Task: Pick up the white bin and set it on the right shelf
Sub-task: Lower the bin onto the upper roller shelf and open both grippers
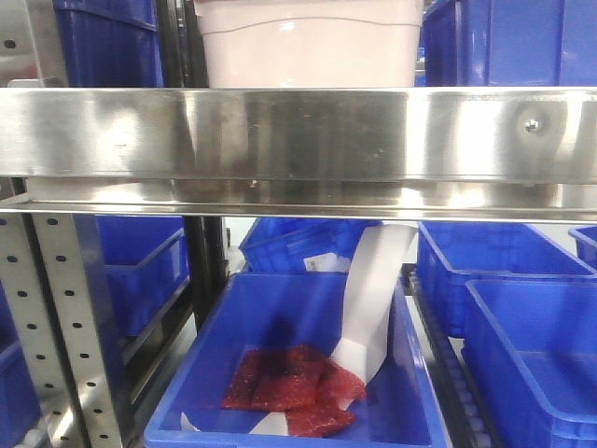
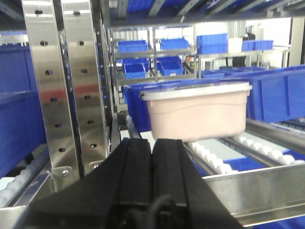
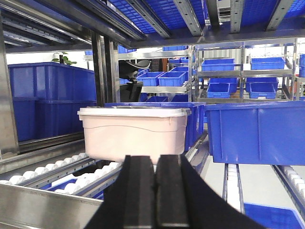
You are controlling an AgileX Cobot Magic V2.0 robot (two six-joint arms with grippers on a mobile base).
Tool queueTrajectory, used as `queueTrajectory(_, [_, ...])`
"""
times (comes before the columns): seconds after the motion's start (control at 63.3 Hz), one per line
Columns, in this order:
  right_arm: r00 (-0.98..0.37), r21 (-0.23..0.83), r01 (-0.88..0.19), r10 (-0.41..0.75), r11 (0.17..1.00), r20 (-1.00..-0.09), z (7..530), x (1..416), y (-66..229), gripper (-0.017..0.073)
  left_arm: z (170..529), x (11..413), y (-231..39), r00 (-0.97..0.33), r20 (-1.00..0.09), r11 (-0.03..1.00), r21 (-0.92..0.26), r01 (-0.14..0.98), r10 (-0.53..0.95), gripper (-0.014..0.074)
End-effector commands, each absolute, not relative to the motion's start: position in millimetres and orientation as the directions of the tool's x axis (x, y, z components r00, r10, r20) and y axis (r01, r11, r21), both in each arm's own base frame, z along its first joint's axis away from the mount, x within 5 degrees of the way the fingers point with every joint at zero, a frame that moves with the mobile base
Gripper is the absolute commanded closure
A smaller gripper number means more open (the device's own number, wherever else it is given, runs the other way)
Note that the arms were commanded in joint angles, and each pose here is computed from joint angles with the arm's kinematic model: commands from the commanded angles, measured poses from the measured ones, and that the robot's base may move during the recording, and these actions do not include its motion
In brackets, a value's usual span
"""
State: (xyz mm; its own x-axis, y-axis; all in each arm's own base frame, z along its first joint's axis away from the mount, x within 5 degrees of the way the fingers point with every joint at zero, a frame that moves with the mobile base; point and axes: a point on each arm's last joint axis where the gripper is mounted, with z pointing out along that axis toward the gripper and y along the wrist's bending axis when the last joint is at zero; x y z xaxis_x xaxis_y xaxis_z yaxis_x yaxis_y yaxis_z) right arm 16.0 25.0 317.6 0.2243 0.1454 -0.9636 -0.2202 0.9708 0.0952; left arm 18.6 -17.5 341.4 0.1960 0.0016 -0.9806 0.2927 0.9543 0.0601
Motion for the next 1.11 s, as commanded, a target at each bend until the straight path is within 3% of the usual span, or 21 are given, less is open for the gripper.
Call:
queueTrajectory(0.0, [0.278,0.124,-0.187,0.173,0.975,-0.945,329,15,21,0.0487,355,16,-14,0.272,-0.962,0.962,0.038,0.271,-0.039,0.0711])
queueTrajectory(0.521, [0.278,0.124,-0.187,0.173,0.975,-0.945,329,15,21,0.0487,354,17,-14,0.27,-0.962,0.962,0.038,0.271,-0.038,0.0711])
queueTrajectory(0.6, [0.278,0.124,-0.187,0.173,0.975,-0.945,329,15,21,0.0487,350,19,-13,0.267,-0.963,0.969,0.089,0.229,0.025,0.0711])
queueTrajectory(0.664, [0.278,0.124,-0.187,0.173,0.975,-0.945,329,15,21,0.0487,343,24,-11,0.242,-0.968,0.975,0.111,0.192,0.062,0.0711])
queueTrajectory(0.837, [0.278,0.124,-0.187,0.173,0.975,-0.945,329,15,21,0.0487,307,40,-5,0.127,-0.992,0.994,0.005,0.11,-0.009,0.0711])
queueTrajectory(1.09, [0.278,0.124,-0.187,0.173,0.975,-0.945,329,15,21,0.0487,245,60,-5,0.16,-0.986,0.996,0.062,0.069,0.05,0.0711])
